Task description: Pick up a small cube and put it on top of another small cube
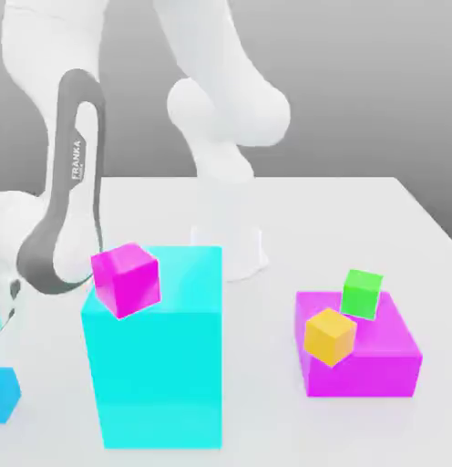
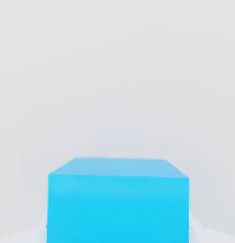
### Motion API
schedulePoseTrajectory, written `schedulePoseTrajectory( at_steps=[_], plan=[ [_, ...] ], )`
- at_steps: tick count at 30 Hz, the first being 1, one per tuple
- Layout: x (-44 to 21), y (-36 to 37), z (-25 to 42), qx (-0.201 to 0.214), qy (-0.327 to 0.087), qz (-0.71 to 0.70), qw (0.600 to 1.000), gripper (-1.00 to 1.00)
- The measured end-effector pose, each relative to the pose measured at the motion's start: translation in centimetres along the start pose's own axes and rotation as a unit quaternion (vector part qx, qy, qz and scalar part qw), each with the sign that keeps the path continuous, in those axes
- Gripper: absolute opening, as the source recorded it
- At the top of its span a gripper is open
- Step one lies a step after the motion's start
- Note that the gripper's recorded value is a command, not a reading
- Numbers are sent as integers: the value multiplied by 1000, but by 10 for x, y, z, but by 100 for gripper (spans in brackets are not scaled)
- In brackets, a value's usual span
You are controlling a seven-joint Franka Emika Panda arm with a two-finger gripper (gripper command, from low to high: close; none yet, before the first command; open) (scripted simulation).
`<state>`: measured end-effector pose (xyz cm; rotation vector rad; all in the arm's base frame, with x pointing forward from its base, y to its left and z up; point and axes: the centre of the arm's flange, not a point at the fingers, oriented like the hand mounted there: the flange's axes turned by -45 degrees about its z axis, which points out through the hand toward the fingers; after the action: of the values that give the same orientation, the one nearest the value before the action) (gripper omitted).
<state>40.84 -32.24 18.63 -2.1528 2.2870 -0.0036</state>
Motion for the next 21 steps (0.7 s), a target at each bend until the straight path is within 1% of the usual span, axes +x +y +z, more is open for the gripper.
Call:
schedulePoseTrajectory(
  at_steps=[6, 10, 14, 18, 19, 21],
  plan=[
    [-39, -26, -84, -26, 23, -81, 996, -100],
    [-89, -43, -144, -32, 30, -151, 988, -100],
    [-138, -44, -206, -26, 24, -216, 976, -100],
    [-189, -33, -267, -9, 7, -283, 959, -100],
    [-201, -29, -277, -4, 3, -299, 954, -100],
    [-210, -26, -264, 0, -1, -312, 950, -100]
  ],
)
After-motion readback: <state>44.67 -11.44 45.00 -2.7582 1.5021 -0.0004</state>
